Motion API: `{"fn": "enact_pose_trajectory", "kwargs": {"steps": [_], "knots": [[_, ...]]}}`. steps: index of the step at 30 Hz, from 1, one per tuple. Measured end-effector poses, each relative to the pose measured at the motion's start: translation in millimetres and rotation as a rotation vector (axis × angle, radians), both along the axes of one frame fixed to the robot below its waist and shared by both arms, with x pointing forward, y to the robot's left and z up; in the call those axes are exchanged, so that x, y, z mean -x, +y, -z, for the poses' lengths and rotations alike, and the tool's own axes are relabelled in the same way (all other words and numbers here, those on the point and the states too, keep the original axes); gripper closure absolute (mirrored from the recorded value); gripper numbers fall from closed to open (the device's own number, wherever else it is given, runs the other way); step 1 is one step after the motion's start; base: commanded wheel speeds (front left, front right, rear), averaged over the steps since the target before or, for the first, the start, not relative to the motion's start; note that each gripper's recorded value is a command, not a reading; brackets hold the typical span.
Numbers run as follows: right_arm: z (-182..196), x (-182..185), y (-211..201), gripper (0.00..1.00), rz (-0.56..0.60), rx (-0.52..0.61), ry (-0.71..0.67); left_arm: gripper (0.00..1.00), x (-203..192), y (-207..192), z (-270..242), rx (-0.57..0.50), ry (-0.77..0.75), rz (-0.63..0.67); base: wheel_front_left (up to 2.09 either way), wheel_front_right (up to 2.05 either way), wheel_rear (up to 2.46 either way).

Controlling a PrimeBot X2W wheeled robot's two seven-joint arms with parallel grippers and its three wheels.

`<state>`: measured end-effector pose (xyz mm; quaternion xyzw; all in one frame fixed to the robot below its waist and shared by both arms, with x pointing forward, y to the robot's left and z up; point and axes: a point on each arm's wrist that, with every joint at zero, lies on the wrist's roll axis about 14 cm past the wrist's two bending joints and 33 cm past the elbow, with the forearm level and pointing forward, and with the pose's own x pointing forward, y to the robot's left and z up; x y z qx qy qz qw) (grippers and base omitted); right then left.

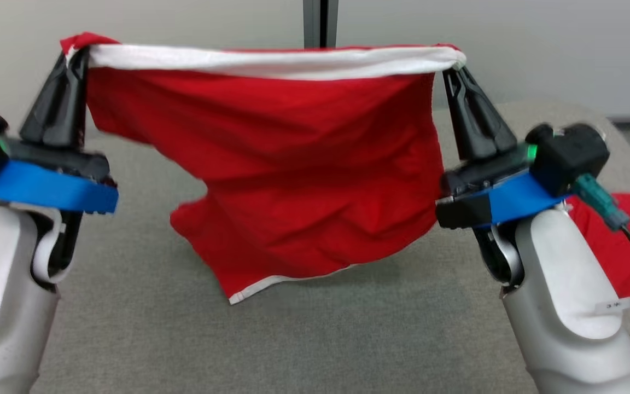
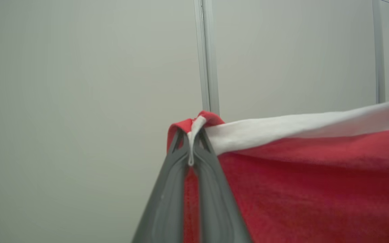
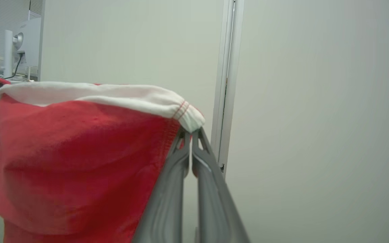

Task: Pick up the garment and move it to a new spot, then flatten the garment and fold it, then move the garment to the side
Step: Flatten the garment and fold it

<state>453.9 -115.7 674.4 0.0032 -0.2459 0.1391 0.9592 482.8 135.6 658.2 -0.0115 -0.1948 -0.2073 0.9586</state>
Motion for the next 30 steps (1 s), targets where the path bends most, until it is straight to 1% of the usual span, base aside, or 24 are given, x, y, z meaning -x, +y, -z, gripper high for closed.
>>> {"fn": "enact_pose_trajectory", "kwargs": {"steps": [4, 7, 11, 14, 16, 19, 22, 24, 27, 30], "knots": [[5.4, -38.7, -1.5, 1.0, 0.021, 0.057, 0.01, 1.0, -38.4, 5.2, -7.8, -0.006, -0.03, -0.013, 0.0, 0.0, 0.0], [-11.6, -67.5, -2.4, 1.0, 0.043, 0.09, -0.043, 1.0, -60.4, 15.2, -34.9, -0.01, -0.116, -0.043, 0.0, 0.0, 0.0], [-29.5, -95.7, -2.5, 1.0, 0.068, 0.096, -0.098, 1.0, -68.9, 33.1, -57.8, 0.021, -0.193, -0.089, 0.0, 0.0, 0.0], [-17.4, -107.5, 4.8, 1.0, 0.056, 0.09, -0.07, 1.0, -68.8, 41.3, -34.8, 0.027, -0.135, -0.109, 0.0, 0.0, 0.0], [9.7, -109.0, 11.4, 1.0, 0.038, 0.098, 0.001, 1.0, -64.3, 44.9, 10.8, 0.031, -0.01, -0.118, 0.0, 0.0, 0.0], [72.6, -96.7, 14.2, 1.0, 0.016, 0.099, 0.167, 1.0, -42.3, 41.0, 91.0, 0.038, 0.209, -0.114, 0.0, 0.0, 0.0], [139.9, -70.6, 19.4, 1.0, -0.019, 0.088, 0.351, 1.0, -2.9, 34.4, 176.8, 0.058, 0.458, -0.112, 0.0, 0.0, 0.0], [184.9, -44.8, 25.6, 1.0, -0.048, 0.085, 0.477, 1.0, 32.0, 29.8, 227.1, 0.072, 0.616, -0.116, 0.0, 0.0, 0.0], [238.5, 0.8, 32.7, 1.0, -0.081, 0.072, 0.642, 1.0, 80.7, 20.5, 272.8, 0.078, 0.776, -0.112, 0.0, 0.0, 0.0], [265.8, 38.5, 32.4, 1.0, -0.085, 0.034, 0.743, 1.0, 118.0, 13.2, 294.3, 0.091, 0.865, -0.114, 0.0, 0.0, 0.0]]}}
